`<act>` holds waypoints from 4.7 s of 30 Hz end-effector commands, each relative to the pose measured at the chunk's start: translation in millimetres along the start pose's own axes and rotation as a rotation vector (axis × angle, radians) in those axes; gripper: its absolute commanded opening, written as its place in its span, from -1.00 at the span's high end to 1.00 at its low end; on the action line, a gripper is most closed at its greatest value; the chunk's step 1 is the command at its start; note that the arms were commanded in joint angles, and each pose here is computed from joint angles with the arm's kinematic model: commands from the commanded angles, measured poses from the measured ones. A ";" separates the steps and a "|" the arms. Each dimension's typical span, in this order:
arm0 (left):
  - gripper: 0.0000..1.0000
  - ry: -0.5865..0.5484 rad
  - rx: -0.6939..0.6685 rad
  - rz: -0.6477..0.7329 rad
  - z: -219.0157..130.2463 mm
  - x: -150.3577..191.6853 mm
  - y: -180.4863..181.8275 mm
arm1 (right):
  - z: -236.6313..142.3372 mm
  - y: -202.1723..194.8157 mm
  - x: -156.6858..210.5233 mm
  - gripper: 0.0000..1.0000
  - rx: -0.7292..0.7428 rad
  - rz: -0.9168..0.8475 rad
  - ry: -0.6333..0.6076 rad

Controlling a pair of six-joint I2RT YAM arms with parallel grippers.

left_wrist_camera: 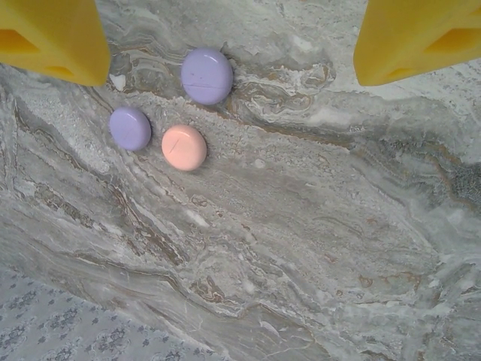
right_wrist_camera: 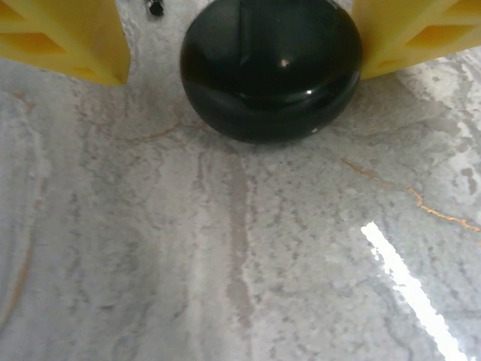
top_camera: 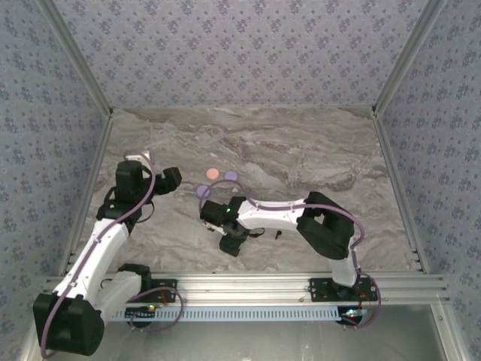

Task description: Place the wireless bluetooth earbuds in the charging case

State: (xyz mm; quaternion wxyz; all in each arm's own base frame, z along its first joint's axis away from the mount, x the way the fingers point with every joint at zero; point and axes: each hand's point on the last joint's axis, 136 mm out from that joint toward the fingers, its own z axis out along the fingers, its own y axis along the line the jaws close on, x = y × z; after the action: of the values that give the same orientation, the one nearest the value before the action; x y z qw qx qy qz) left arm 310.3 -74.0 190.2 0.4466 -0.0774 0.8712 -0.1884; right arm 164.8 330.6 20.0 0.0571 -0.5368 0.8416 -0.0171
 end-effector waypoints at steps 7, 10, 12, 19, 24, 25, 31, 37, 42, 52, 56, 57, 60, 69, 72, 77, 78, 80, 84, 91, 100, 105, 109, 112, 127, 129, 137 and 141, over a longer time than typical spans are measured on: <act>-0.69 -0.006 0.019 -0.017 -0.4 -2.7 -2.9 | 5.7 7.4 -1.3 -0.26 -0.027 0.000 0.026; -0.69 -0.003 0.020 -0.017 -0.1 -2.3 -2.8 | 5.3 5.9 -0.8 -0.15 -0.030 0.013 0.018; -0.69 0.002 0.028 -0.019 -0.1 -1.4 -4.1 | 1.8 3.8 -2.8 -0.10 -0.040 0.028 -0.004; -0.69 0.039 0.083 -0.022 -1.4 6.3 -13.3 | -31.4 -15.7 -14.7 0.07 -0.023 0.021 -0.158; -0.63 0.101 0.200 -0.017 -6.2 15.9 -33.6 | -73.8 -40.8 -24.1 0.12 0.060 -0.051 -0.331; -0.62 0.115 0.239 -0.013 -8.5 17.8 -40.3 | -79.0 -46.3 -20.6 0.12 0.085 -0.069 -0.359; -0.57 0.208 0.529 -0.015 -30.1 26.6 -89.3 | -144.3 -81.1 -26.6 0.13 0.236 -0.171 -0.605; -0.55 0.237 0.734 -0.009 -55.5 27.2 -130.9 | -193.6 -106.4 -28.3 0.12 0.391 -0.282 -0.748; -0.55 0.250 0.826 0.012 -67.4 30.6 -160.5 | -209.4 -110.8 -33.0 0.13 0.444 -0.352 -0.792; -0.48 0.263 0.887 0.024 -64.3 35.3 -192.7 | -214.7 -102.9 -41.2 0.12 0.434 -0.394 -0.828; -0.40 0.267 0.898 0.037 -59.6 37.4 -202.9 | -216.2 -99.4 -43.5 0.11 0.427 -0.403 -0.842; -0.38 0.272 0.899 0.038 -58.3 38.8 -204.5 | -216.2 -99.0 -44.4 0.11 0.425 -0.404 -0.844; -0.29 0.280 0.906 0.039 -54.8 41.1 -210.7 | -217.2 -96.2 -47.0 0.11 0.417 -0.410 -0.852; -0.03 0.272 0.901 0.032 -46.8 43.0 -217.0 | -215.3 -92.9 -52.5 0.11 0.403 -0.406 -0.863; 0.06 0.275 0.900 0.031 -45.4 44.0 -217.8 | -214.8 -92.3 -53.9 0.10 0.399 -0.400 -0.867; 0.17 0.291 0.900 0.030 -43.4 48.9 -218.9 | -215.1 -93.3 -56.0 0.10 0.399 -0.382 -0.875; 0.18 0.294 0.900 0.031 -42.8 49.9 -218.9 | -215.9 -93.8 -56.3 0.10 0.399 -0.378 -0.877; 0.22 0.300 0.899 0.031 -41.7 51.7 -219.0 | -215.9 -94.2 -56.8 0.09 0.399 -0.371 -0.879; 0.33 0.309 0.896 0.032 -40.3 54.5 -218.8 | -215.1 -96.8 -57.0 0.09 0.402 -0.353 -0.877; 0.54 0.318 0.899 0.037 -40.7 56.9 -219.8 | -217.9 -107.2 -55.1 0.01 0.386 -0.277 -0.881; 0.75 0.266 0.909 0.090 -45.8 50.2 -221.5 | -223.4 -110.7 -39.0 -0.54 0.307 -0.237 -0.899; 0.80 0.119 0.897 0.212 -51.6 35.7 -218.7 | -234.2 -110.1 -16.5 -0.70 0.221 -0.177 -0.970; 0.84 -0.031 0.932 0.334 -65.0 22.1 -222.1 | -256.3 -110.0 -1.2 -0.69 0.159 -0.124 -1.093; 0.89 -0.136 0.956 0.443 -74.0 15.7 -224.5 | -271.8 -109.5 4.4 -0.56 0.144 -0.118 -1.160; 1.00 -0.235 1.023 0.719 -91.7 21.9 -233.0 | -288.3 -110.2 -33.8 -0.33 0.140 -0.253 -1.142; 1.00 -0.233 1.025 0.725 -92.3 23.3 -233.0 | -287.2 -108.3 -37.8 -0.22 0.126 -0.270 -1.141; 1.00 -0.233 1.006 0.787 -89.5 28.4 -228.8 | -270.4 -88.3 -32.7 0.00 0.024 -0.387 -1.067; 1.00 -0.241 1.008 0.822 -90.7 30.4 -228.5 | -280.2 -84.8 -31.1 0.03 0.004 -0.431 -1.064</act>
State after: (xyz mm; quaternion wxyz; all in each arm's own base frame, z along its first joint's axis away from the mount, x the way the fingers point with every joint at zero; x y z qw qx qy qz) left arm 221.3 -267.5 291.1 0.5421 0.4315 0.6112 -0.3825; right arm 234.8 313.4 301.0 0.4840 -0.6048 0.5899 0.2280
